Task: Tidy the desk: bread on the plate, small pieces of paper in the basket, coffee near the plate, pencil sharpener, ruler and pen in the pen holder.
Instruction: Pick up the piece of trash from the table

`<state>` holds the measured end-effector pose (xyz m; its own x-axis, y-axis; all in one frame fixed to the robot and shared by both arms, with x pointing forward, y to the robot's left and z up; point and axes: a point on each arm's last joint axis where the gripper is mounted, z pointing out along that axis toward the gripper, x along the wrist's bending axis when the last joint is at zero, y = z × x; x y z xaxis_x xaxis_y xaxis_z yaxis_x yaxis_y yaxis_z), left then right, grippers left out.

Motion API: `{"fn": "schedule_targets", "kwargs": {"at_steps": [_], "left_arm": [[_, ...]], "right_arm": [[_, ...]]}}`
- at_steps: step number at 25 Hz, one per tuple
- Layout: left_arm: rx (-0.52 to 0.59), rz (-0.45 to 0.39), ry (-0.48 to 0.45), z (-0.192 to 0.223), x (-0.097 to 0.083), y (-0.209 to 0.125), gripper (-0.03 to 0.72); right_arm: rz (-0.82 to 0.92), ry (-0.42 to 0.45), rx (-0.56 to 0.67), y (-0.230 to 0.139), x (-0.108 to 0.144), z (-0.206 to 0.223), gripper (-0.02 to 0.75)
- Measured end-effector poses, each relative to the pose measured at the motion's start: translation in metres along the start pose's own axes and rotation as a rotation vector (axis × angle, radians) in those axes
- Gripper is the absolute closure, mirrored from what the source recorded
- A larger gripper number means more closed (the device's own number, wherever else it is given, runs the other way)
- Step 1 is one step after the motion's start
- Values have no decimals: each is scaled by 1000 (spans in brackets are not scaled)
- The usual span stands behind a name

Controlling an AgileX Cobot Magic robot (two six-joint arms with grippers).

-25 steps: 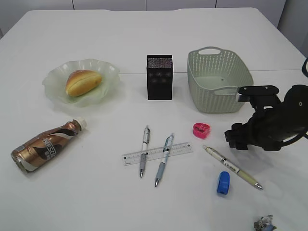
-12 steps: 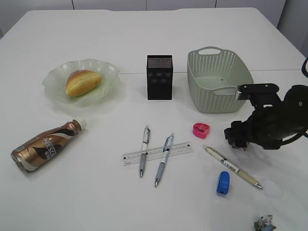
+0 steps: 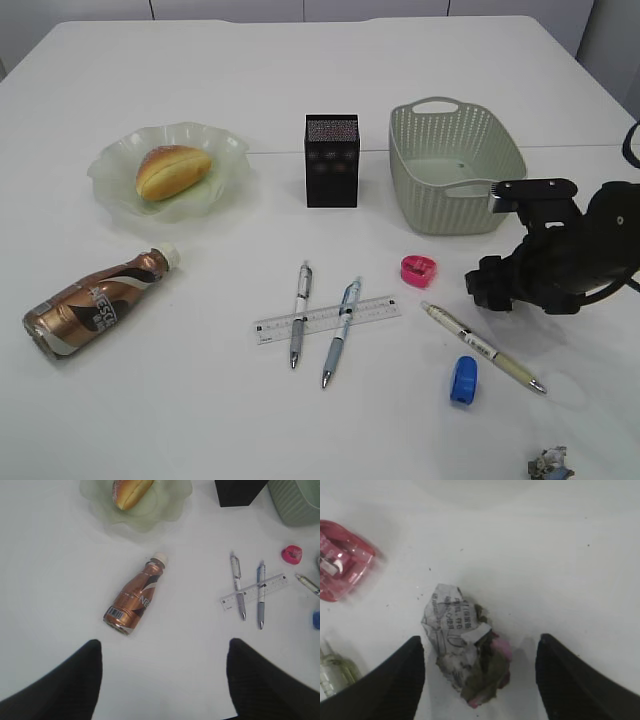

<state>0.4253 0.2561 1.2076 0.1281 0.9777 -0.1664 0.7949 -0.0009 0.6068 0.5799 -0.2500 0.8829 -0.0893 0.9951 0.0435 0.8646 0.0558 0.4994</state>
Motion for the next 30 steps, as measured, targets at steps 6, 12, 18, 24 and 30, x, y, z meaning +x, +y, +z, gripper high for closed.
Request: {"fn": "schedule_targets", "kwargs": {"at_steps": [6, 12, 18, 24, 30], "left_arm": [[0, 0, 0, 0, 0, 0, 129], [0, 0, 0, 0, 0, 0, 129], [0, 0, 0, 0, 0, 0, 129], [0, 0, 0, 0, 0, 0, 129], [0, 0, 0, 0, 0, 0, 129]], "right_arm": [[0, 0, -6, 1, 0, 0, 221], [0, -1, -11, 1, 0, 0, 377], [0, -1, -12, 1, 0, 0, 547], [0, -1, -12, 1, 0, 0, 725], [0, 2, 31, -2, 0, -1, 725]]}}
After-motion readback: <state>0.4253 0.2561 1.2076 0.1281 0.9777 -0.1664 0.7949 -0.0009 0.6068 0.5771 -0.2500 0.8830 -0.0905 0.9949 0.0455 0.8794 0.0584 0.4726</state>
